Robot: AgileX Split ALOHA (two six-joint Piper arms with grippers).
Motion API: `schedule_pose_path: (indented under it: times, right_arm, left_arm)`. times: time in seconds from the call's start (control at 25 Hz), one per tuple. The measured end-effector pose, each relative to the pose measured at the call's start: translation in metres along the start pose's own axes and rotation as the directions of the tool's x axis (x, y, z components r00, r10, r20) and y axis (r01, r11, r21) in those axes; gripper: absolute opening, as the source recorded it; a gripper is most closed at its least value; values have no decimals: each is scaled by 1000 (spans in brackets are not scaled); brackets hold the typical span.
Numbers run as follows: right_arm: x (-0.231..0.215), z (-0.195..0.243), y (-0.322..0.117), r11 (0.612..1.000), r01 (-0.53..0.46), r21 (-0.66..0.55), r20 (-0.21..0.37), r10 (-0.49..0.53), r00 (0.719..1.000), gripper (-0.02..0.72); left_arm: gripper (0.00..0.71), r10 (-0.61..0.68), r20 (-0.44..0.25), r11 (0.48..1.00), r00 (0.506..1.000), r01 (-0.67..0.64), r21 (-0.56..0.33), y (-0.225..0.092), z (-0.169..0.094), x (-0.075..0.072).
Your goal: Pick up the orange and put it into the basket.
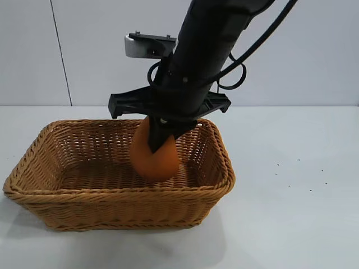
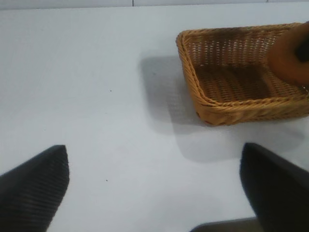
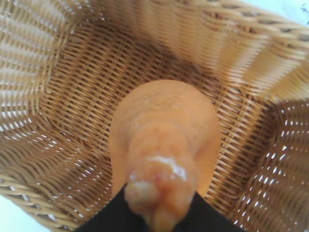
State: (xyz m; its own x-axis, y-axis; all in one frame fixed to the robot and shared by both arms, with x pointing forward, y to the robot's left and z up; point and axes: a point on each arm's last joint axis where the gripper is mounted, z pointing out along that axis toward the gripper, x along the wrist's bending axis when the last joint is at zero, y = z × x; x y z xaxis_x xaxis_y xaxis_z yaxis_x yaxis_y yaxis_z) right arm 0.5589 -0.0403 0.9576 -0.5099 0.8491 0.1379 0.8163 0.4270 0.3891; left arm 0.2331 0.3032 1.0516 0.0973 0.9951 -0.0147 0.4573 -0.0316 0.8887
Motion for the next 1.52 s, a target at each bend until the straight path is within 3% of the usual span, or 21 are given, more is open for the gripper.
schedule_pose_path:
  times: [0.28,0.36,0.52,0.56,0.6,0.72,1.0,1.28,1.52]
  right_arm:
    - [-2,17,-3,1000,5,21,7,-5,1000,10]
    - [-2,17,-2,1000,5,12,6,-5,1000,51]
    - [-2,17,-2,1000,5,7,6,-5,1000,326]
    - [-2,17,-2,1000,5,7,6,-5,1000,326]
    - [-3,17,-1,1000,-2,3,10,1,1000,458]
    - [-4,17,-1,1000,-11,1,23,11,1000,526]
    - [-3,13,3,1000,-26,-9,26,26,999,548]
    - [6,-48,34,989,5,-150,18,-2,1000,549]
    - [-5,-80,31,991,20,-133,107,-6,994,549]
  left_arm:
    - [689,0,0,1000,1000,0,0,0,0,0]
    - [689,0,0,1000,1000,0,0,0,0,0]
    - [689,0,0,1000,1000,0,0,0,0,0]
    - [689,0,0,1000,1000,0,0,0,0,0]
    - [689,0,0,1000,1000,0,0,0,0,0]
    - [689,0,0,1000,1000,0,0,0,0,0]
    - [689,1,0,1000,1000,-1,0,0,0,0]
    - [689,1,0,1000,1000,-1,0,0,0,0]
    - [689,0,2,1000,1000,0,-1,0,0,0]
